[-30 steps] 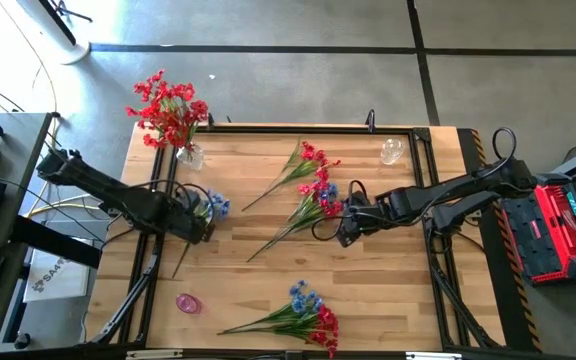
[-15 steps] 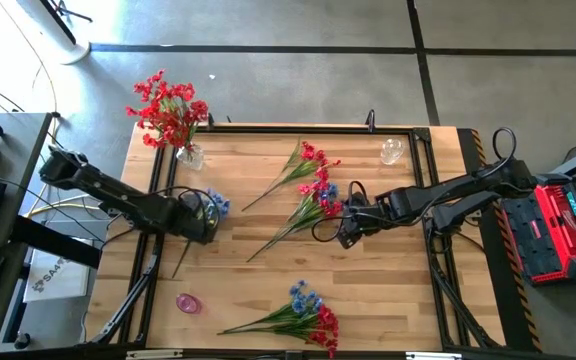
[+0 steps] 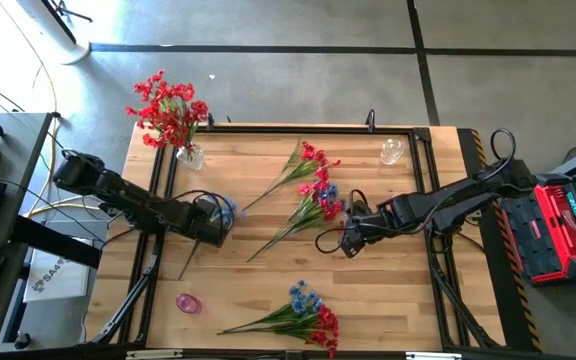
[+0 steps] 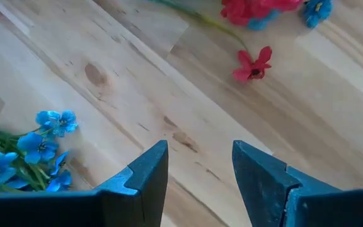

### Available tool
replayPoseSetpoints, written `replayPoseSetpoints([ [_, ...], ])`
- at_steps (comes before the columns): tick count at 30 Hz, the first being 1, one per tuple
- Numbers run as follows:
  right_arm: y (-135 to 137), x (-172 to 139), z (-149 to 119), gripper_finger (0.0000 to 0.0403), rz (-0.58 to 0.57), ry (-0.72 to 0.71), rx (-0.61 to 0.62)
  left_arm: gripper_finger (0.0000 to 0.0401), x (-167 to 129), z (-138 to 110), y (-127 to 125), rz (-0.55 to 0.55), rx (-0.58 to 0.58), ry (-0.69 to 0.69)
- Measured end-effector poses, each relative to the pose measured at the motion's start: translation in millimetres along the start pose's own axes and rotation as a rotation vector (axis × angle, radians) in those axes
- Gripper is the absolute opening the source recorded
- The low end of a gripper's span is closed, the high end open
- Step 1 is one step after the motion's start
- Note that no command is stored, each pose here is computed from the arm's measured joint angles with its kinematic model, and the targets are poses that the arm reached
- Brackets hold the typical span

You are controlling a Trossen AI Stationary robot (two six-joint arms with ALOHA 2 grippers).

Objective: Sort flowers into vase by color
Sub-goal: Put the top left blue flower into the right transparent vase

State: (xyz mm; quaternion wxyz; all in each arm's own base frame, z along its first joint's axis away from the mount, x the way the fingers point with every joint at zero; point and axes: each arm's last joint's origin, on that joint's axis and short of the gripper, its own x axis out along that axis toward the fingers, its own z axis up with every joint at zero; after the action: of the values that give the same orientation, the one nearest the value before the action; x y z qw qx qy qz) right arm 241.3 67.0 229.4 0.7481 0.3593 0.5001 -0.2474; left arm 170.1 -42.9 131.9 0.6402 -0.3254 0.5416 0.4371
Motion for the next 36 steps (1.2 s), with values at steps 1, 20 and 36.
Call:
replayPoseSetpoints([
  [1, 1, 0, -2, 0.0165, 0.000, -0.001, 0.003, 0.0080, -1, 0, -2, -0.006, -0.003, 0.003],
  [20, 59, -27, 32, 0.0165, 0.616, -0.460, -0.366, 0.0009, -141, 44, -68, -0.905, 0.317, -0.632],
  [36, 48, -39, 82, 0.0166, 0.698, -0.703, -0.455, 0.0008, -135, 62, -105, -1.039, 0.363, -0.839],
])
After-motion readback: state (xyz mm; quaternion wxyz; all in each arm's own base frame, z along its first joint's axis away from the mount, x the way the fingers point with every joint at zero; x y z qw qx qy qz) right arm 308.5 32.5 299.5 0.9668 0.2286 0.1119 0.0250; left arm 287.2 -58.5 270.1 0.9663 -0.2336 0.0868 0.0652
